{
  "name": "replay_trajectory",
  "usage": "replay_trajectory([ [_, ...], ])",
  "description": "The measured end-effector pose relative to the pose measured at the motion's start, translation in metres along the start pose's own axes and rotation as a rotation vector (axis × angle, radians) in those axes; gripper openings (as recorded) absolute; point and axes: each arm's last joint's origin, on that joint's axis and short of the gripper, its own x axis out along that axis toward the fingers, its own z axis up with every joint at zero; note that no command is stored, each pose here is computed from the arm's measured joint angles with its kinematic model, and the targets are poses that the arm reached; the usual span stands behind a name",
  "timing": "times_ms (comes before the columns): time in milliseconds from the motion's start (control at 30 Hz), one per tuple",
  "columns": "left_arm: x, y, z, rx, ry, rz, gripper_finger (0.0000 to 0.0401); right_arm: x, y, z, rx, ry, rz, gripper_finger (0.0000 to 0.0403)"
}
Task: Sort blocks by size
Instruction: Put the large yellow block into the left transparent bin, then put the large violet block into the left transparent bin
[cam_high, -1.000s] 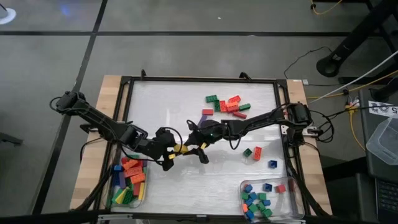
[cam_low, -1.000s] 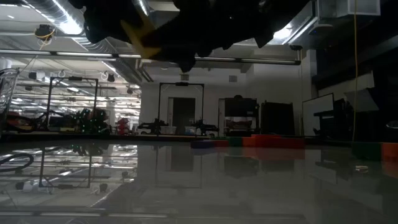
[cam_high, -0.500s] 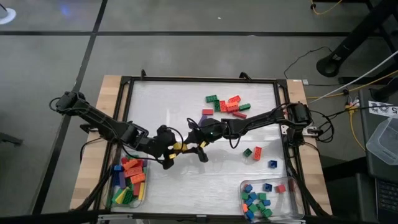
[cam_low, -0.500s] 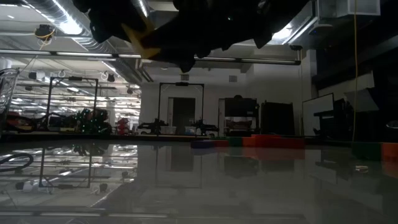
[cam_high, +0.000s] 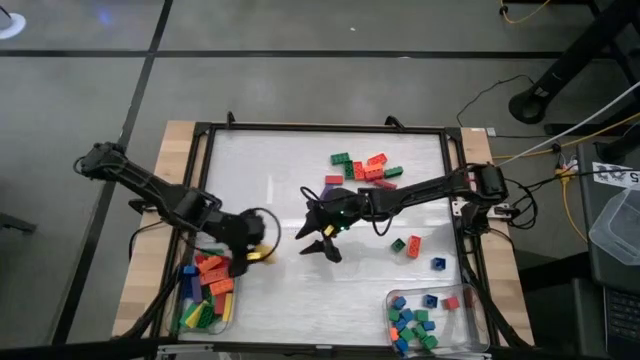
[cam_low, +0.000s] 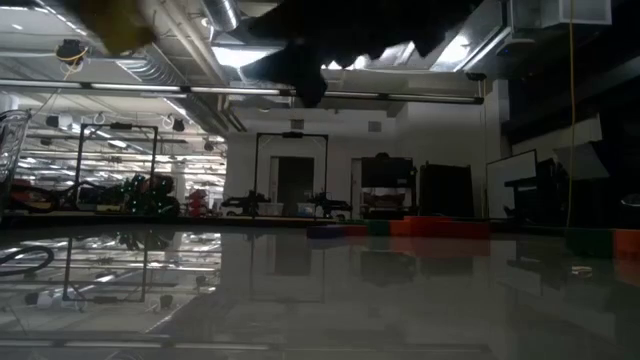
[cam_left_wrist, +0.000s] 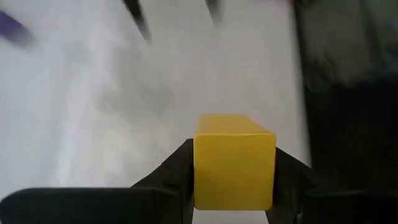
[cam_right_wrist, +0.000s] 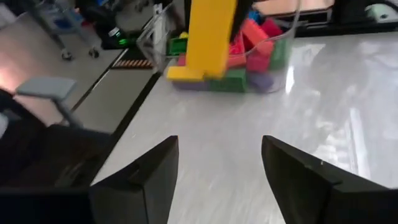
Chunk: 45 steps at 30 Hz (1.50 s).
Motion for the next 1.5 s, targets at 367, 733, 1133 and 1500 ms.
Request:
replay_trajectory([
  [367,-0.032,-0.020,-0.055,-0.419,0.455,-0.045,0.0163,-0.024,0.012,0.013,0.069,0.284,-0.035,0.0205],
  [733,-0.024,-0.022,-0.064,-0.262,0.423,0.091,0.0246,-0.039,0.004,-0.001,-0.008,0.551,-0.378,0.0200],
  [1133,-0.018,-0.011,-0.038,-0.148,-0.031,0.320,0.0248,-0.044,-0.038,-0.010,-0.338,0.696,-0.454,0.0200],
  [1500,-0.015,0.007,-0.014,-0.209,-0.252,0.459,0.0249,-0.050,-0.088,-0.024,-0.359,0.715,-0.379,0.0200],
])
